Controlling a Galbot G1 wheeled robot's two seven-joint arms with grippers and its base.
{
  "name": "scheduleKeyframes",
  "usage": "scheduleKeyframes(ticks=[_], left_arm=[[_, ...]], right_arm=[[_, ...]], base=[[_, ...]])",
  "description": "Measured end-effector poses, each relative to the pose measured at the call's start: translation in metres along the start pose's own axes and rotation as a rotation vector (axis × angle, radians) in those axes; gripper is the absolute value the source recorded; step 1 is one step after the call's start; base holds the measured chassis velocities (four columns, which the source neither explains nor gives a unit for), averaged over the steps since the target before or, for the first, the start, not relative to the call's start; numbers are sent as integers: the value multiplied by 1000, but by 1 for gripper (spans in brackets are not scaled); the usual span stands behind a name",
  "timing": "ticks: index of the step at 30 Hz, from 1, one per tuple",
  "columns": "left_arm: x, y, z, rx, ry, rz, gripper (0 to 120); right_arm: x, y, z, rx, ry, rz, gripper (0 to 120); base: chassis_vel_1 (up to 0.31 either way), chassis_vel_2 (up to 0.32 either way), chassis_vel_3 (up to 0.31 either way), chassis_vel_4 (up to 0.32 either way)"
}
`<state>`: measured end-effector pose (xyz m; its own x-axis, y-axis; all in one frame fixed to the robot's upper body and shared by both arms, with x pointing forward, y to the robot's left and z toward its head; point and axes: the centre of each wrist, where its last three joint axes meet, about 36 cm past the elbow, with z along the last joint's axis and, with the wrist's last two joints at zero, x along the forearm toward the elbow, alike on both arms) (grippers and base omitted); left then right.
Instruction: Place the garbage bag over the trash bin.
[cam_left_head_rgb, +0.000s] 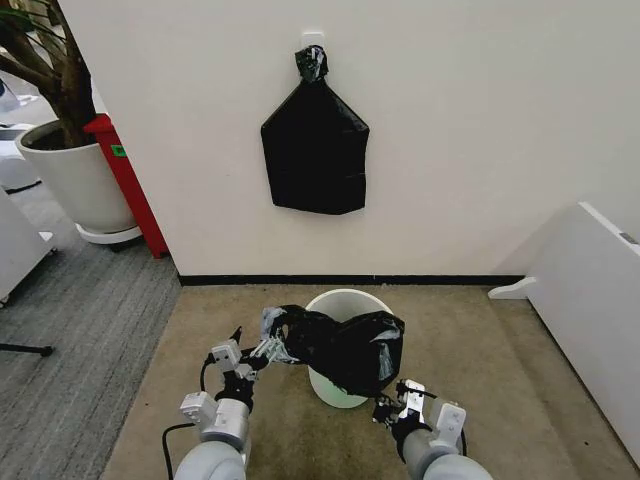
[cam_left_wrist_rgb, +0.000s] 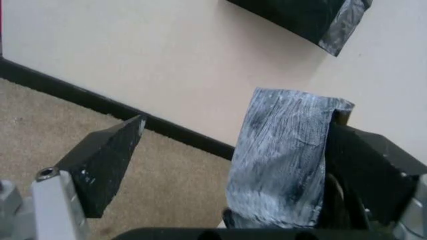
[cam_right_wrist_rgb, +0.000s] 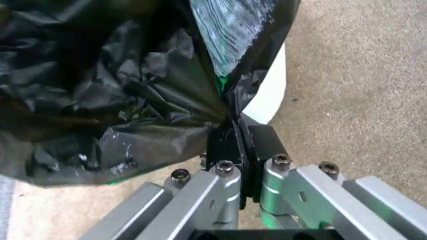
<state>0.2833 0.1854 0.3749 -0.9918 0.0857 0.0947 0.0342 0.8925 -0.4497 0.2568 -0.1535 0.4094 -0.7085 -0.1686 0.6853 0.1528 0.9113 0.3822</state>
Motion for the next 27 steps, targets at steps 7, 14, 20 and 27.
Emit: scheduleKeyframes(ticks=[7,14,20,27], left_arm=[[1,0,1,3,2,-3,100],[1,0,2,4,3,-6,100],[0,0,3,3,4,-7,100],[0,0,5,5,7,-6,100]], right_arm=[[-21,-7,-2,20,-21,25,0],[-36,-12,-1,40,-31,45,0],[-21,-8,6,89,-57,54,1],[22,5,-14,119,-122,52,30]], base=[[0,0,0,0],[0,0,0,0],[0,0,0,0],[0,0,0,0]])
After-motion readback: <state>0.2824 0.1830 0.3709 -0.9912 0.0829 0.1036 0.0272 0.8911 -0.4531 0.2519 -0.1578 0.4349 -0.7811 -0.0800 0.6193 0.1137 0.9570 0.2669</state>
